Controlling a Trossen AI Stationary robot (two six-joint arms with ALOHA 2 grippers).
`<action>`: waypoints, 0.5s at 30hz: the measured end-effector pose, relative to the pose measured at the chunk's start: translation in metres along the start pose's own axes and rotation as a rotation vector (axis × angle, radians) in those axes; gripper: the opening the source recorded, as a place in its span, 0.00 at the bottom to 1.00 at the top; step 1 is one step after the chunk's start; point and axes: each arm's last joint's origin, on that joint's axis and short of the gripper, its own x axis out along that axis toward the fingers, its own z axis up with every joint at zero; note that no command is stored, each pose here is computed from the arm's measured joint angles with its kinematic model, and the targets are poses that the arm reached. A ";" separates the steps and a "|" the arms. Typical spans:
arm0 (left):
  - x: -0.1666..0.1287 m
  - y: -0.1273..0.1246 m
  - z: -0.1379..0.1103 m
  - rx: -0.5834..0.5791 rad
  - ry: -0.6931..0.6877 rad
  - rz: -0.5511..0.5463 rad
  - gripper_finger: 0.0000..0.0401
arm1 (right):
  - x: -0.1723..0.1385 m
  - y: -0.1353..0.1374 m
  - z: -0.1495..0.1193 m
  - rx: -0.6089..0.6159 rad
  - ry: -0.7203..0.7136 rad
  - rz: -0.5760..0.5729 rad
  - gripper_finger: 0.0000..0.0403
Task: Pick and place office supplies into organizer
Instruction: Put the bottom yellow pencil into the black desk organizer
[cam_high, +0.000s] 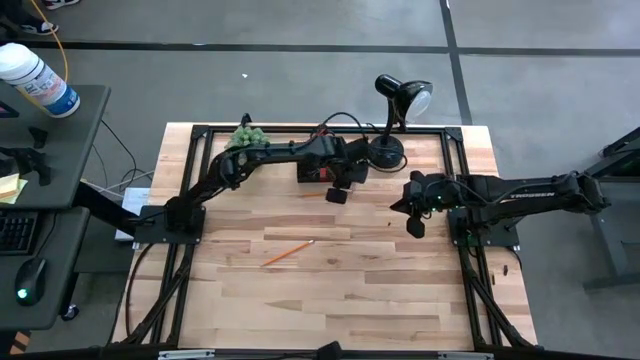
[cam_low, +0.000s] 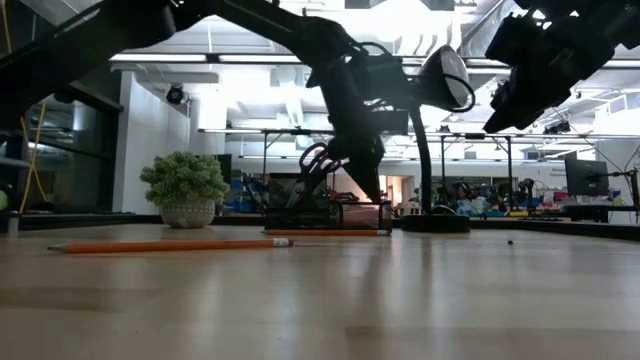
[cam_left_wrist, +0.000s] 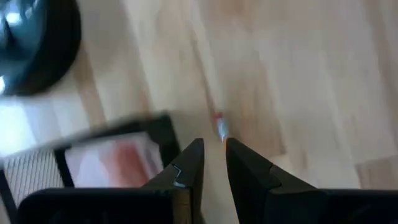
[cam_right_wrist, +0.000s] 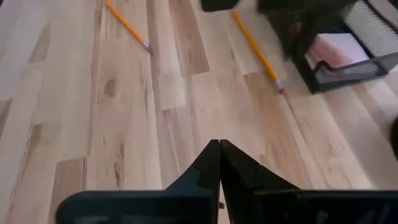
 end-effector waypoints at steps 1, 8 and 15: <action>0.002 -0.001 0.003 0.026 -0.008 0.002 0.14 | -0.002 0.000 0.000 0.000 -0.006 -0.009 0.01; 0.003 -0.007 0.014 0.108 -0.065 0.024 0.14 | -0.006 -0.002 -0.001 0.000 -0.016 -0.045 0.01; 0.003 -0.007 0.014 0.099 -0.081 0.002 0.15 | -0.006 -0.002 -0.001 -0.002 -0.014 -0.051 0.00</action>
